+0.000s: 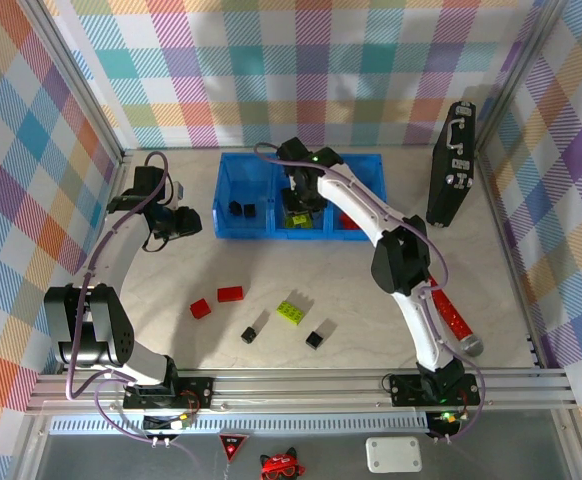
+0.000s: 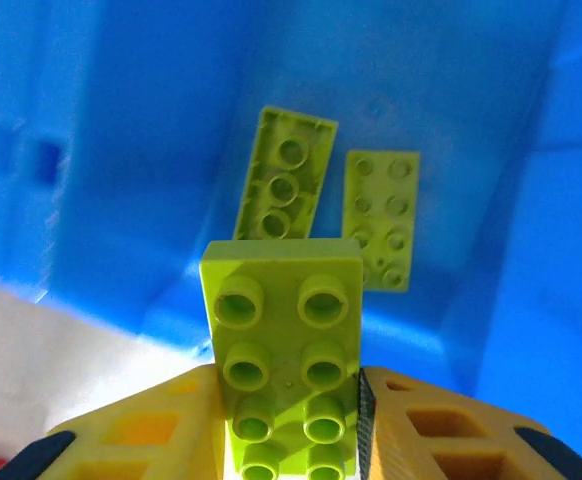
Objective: Sort the legos into containers by color
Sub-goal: Place the lego in the container.
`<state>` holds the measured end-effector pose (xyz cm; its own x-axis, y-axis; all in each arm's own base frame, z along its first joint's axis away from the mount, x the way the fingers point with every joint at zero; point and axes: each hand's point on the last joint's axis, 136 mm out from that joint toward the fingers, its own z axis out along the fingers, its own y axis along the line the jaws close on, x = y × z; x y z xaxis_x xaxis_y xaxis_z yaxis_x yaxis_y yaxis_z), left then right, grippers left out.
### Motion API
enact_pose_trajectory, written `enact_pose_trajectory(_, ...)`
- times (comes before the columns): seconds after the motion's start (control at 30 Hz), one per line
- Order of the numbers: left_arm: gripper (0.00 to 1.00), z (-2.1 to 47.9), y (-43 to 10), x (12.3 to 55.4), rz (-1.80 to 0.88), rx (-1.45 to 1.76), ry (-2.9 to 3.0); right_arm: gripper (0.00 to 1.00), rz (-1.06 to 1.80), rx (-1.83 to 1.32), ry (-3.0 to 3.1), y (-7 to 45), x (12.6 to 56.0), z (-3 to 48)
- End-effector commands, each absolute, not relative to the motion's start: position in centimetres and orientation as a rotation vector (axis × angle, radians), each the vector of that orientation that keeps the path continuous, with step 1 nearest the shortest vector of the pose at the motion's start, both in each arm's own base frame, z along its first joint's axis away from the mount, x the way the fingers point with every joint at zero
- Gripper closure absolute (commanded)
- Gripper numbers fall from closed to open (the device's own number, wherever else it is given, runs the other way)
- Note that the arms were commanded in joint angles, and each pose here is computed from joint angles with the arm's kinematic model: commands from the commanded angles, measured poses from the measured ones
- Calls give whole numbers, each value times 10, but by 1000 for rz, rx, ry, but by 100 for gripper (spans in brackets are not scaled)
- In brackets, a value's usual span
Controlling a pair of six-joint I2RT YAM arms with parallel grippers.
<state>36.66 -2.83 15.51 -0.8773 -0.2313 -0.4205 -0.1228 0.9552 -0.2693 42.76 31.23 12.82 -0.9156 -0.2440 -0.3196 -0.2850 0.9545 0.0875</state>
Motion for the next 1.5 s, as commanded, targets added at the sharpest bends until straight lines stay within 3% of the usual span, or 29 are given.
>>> enact_pose_trajectory(0.0, 61, 163, -25, 365, -329, -242, 2620, 64, 142, -359, 2792, 307, 440, 125)
enact_pose_trajectory(0.63, 61, 157, -26, 365, -343, -250, 2633, 65, 27, -198, 2524, 312, 532, 89)
enact_pose_trajectory(1.0, 61, 159, -26, 364, -338, -246, 2629, 59, -10, -173, 2513, 310, 539, 72)
enact_pose_trajectory(1.27, 61, 158, -26, 364, -345, -247, 2629, 51, 14, -160, 2486, 310, 539, 96)
enact_pose_trajectory(1.47, 61, 158, -26, 364, -345, -247, 2630, 52, 46, -169, 2480, 310, 530, 121)
